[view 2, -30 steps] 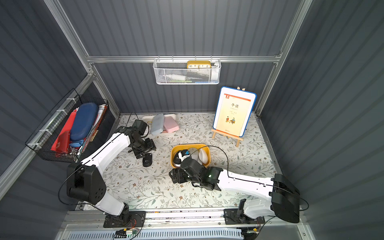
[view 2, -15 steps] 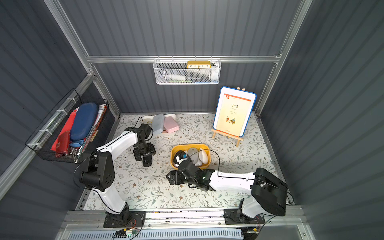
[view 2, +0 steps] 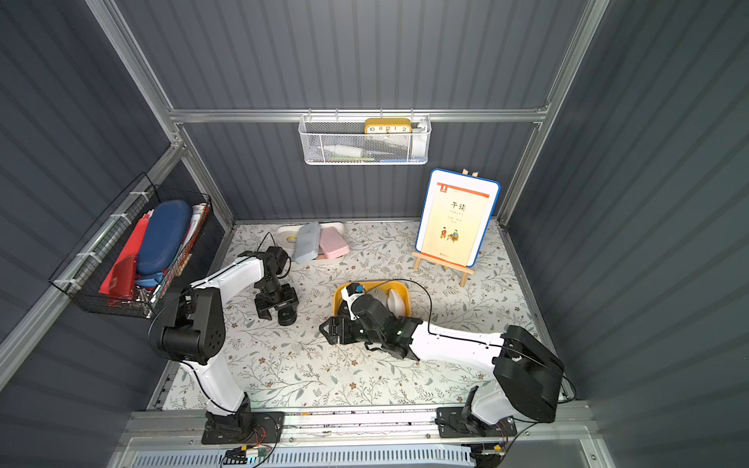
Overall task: Put the mouse in the storage box
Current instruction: Pick up the mouse from the center of the board, then place the mouse in the storage box, then reset both arms
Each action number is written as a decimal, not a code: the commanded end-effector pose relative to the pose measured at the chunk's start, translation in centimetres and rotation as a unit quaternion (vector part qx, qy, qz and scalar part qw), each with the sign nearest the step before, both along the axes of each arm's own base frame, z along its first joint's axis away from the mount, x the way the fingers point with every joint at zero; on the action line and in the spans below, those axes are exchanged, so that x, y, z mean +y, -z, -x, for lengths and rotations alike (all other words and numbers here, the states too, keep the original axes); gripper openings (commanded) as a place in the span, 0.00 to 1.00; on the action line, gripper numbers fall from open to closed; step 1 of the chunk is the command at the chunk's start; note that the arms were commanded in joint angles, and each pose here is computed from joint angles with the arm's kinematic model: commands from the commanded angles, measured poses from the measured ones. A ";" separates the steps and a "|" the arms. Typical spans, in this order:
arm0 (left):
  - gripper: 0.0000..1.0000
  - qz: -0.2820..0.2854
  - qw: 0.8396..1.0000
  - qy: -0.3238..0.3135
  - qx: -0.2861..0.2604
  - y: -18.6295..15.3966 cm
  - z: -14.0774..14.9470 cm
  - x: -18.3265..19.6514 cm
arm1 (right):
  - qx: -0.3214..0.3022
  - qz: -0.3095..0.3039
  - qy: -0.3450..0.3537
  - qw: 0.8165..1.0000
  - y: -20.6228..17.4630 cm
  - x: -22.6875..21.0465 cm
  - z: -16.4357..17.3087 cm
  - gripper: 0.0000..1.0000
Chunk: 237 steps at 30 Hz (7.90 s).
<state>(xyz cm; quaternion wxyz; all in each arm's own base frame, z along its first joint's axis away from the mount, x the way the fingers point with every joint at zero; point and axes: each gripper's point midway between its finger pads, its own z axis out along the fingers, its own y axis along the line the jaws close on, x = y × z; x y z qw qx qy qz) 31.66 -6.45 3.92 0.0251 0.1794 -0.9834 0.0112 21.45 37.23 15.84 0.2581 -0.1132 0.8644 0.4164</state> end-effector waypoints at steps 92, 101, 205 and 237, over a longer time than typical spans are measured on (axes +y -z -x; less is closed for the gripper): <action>0.61 0.188 0.948 0.250 -0.056 -4.5 5.0 -35.3 | 0.073 0.042 0.324 0.942 5.2 -25.1 -2.9 0.85; 0.63 0.169 0.951 0.254 -0.041 -2.9 4.6 -35.5 | 0.060 0.033 0.332 0.941 5.2 -25.9 -1.7 0.85; 0.99 -0.112 0.759 0.084 -0.636 -6.9 -11.0 9.8 | -0.267 0.308 0.321 0.855 4.1 -35.4 -18.2 0.99; 1.00 -0.114 0.767 0.073 -0.628 -6.8 -11.5 10.2 | -0.269 0.252 0.357 0.858 6.5 -37.6 -18.2 0.99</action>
